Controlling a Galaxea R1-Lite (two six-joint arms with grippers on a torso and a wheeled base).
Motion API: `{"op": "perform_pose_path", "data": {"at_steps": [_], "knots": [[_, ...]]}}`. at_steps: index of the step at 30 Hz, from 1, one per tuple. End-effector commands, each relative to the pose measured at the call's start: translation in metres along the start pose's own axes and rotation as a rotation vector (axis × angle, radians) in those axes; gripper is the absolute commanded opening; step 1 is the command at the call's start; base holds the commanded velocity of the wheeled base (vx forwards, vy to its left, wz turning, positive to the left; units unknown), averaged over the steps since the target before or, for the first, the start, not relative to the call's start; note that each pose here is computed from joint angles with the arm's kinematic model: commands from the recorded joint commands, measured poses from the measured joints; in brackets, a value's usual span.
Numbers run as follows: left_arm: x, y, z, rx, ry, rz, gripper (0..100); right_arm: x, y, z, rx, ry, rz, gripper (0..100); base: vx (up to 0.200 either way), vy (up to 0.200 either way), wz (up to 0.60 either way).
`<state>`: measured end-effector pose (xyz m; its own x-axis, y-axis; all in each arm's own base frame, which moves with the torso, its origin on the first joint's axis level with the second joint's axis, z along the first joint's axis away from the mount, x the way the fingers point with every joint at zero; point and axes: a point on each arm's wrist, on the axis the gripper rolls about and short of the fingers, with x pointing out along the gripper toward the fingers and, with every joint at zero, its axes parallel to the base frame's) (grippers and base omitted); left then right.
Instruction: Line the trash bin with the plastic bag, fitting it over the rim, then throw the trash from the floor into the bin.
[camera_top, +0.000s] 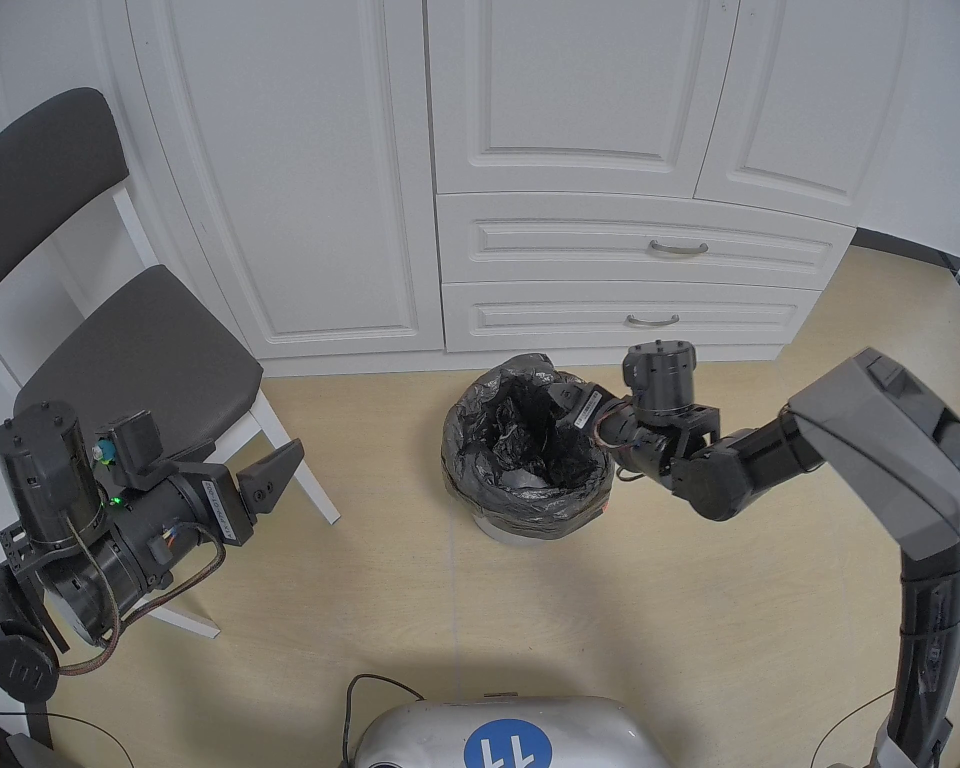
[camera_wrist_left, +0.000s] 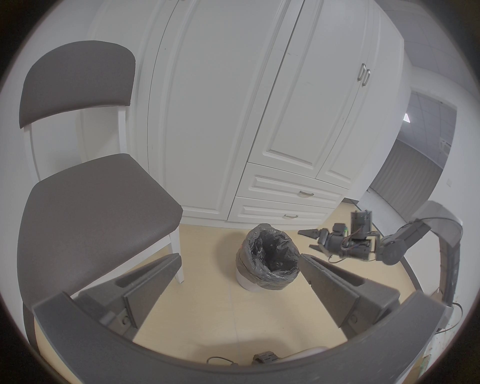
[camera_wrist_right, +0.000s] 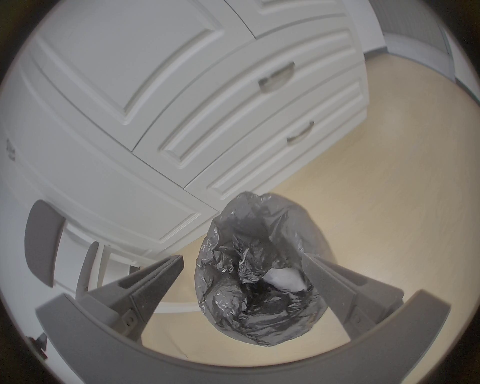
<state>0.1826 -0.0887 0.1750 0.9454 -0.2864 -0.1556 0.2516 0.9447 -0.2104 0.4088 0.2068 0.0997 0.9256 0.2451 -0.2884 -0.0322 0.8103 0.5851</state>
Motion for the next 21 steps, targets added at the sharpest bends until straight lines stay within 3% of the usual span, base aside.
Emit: {"op": "perform_pose_path", "data": {"at_steps": [1, 8, 11, 17, 21], "knots": [[-0.005, -0.001, 0.001, -0.002, -0.010, -0.007, 100, -0.042, 0.006, 0.037, -0.079, -0.065, 0.016, 100, 0.000, 0.000, 0.00], [-0.006, 0.001, 0.006, -0.006, -0.033, 0.003, 100, -0.070, -0.007, 0.054, -0.302, -0.080, -0.038, 100, 0.000, 0.000, 0.00], [-0.013, 0.005, 0.020, -0.002, -0.098, 0.015, 100, -0.099, -0.013, 0.065, -0.401, -0.109, -0.090, 100, 0.000, 0.000, 0.00], [-0.033, 0.008, 0.035, 0.057, -0.192, 0.023, 100, -0.146, -0.021, 0.079, -0.466, -0.159, -0.146, 100, 0.000, 0.000, 0.00], [-0.061, 0.008, 0.049, 0.119, -0.296, 0.013, 100, -0.198, -0.019, 0.095, -0.467, -0.261, -0.163, 100, 0.000, 0.000, 0.00]]}}
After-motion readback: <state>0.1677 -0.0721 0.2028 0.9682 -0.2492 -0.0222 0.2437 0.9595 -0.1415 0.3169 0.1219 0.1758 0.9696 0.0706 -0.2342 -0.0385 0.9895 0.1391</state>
